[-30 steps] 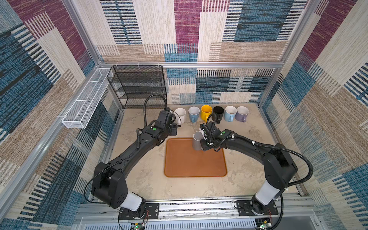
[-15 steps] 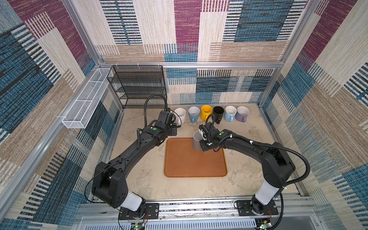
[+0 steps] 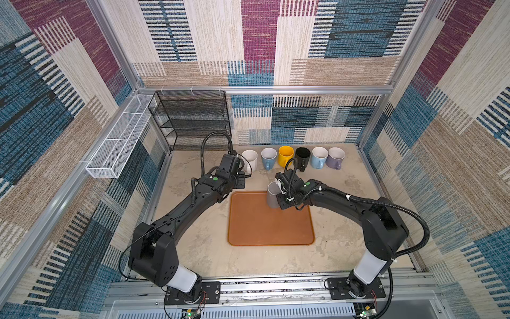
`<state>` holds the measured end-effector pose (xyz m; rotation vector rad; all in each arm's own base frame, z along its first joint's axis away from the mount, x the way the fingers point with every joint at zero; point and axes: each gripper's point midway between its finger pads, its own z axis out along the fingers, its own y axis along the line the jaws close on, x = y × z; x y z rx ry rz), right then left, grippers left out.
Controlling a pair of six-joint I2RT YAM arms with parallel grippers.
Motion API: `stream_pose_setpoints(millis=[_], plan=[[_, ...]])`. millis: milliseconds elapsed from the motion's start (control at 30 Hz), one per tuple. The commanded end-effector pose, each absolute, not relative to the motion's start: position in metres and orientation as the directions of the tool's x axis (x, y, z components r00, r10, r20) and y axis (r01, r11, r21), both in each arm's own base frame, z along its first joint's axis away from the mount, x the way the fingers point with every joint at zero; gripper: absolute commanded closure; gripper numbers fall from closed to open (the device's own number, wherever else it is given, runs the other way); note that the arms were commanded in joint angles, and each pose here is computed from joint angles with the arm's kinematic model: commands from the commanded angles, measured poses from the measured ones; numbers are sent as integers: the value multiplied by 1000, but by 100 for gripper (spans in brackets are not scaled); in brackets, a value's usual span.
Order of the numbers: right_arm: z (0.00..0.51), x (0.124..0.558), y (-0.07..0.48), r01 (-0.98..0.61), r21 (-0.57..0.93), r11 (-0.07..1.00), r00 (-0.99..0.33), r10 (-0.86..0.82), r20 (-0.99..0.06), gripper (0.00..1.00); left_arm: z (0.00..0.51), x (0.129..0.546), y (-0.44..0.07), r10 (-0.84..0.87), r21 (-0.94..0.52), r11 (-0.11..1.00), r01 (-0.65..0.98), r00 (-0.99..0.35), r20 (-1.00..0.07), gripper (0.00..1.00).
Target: Turn the mug right side up
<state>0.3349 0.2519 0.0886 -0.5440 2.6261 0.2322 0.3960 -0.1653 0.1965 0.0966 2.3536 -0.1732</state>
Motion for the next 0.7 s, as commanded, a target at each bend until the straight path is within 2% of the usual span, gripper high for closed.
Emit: stream_pose_setpoints(millis=[0,433,667], plan=[[89,338,252,-410,58,910,-818,-339,-465,72,196,397,-164,33,-81,989,128,-704,-710,53],[89,338,250,-405,46,913,-819,-340,-462,76,197,397,-165,32,-83,988,128,-704,-710,54],[88,339,250,-399,46,916,-823,-336,-458,84,198,397,-165,31,-84,988,128,-703,-710,54]])
